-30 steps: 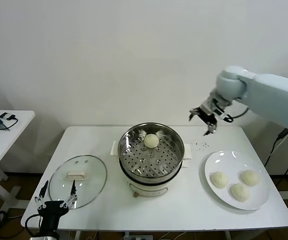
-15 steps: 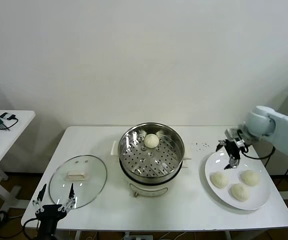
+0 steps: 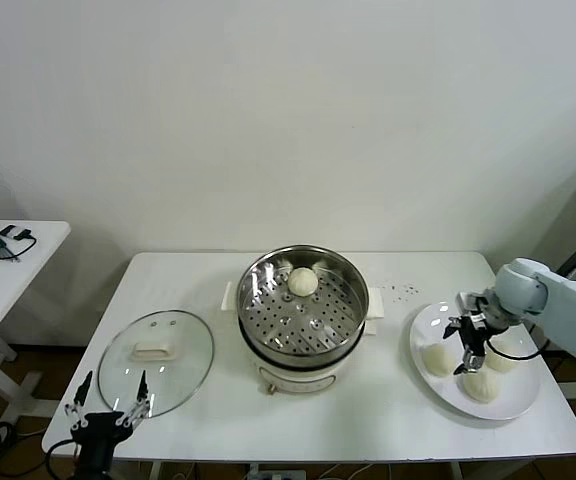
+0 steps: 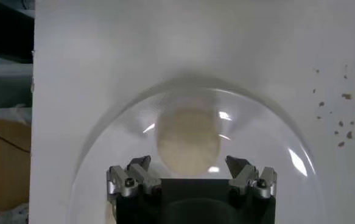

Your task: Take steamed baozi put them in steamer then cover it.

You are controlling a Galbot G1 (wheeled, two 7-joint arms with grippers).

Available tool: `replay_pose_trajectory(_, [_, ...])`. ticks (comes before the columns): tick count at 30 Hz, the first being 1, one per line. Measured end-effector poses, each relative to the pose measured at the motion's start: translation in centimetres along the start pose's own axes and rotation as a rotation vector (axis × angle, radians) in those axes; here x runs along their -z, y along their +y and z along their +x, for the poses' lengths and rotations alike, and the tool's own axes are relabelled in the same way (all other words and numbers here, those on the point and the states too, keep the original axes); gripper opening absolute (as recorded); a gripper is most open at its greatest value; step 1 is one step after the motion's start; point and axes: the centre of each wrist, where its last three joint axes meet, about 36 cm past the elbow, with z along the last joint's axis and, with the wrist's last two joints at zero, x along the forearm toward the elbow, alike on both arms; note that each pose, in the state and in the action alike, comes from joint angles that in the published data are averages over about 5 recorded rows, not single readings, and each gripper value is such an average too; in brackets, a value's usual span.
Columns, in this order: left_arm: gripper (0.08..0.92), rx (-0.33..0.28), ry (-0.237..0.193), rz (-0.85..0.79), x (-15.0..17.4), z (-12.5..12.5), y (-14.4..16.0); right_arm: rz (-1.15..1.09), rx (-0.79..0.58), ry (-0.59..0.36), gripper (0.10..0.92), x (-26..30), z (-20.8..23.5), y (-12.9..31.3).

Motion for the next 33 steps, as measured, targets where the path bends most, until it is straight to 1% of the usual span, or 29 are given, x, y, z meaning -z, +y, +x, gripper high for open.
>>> replay_pose_trajectory(7, [0.823, -0.004, 0.001, 0.003, -0.1, 0.0, -0.2, -0.010, 0.003, -0.008, 0.812, 0.4, -0.8, -0.3])
replay_pose_trajectory(15, [0.823, -0.018, 0.001, 0.002, 0.0, 0.0, -0.7, -0.022, 0.003, -0.008, 0.699, 0.3, -0.9, -0.7])
replay_pose_trajectory(19, [0.823, -0.020, 0.002, 0.002, -0.1, 0.1, -0.7, -0.027, 0.000, -0.012, 0.666, 0.2, -0.7, -0.7])
replay_pose_trajectory(22, [0.823, -0.022, 0.003, 0.002, -0.1, 0.2, -0.7, -0.030, -0.005, -0.019, 0.655, 0.1, -0.4, -0.8])
replay_pose_trajectory(27, [0.823, -0.025, 0.005, 0.003, -0.1, 0.4, -0.8, -0.033, -0.028, -0.035, 0.658, -0.2, 1.5, -1.3])
replay_pose_trajectory(33, [0.823, -0.040, 0.006, 0.003, 0.0, 0.7, -1.0, 0.002, -0.089, -0.069, 0.665, 1.1, 6.9, -3.5])
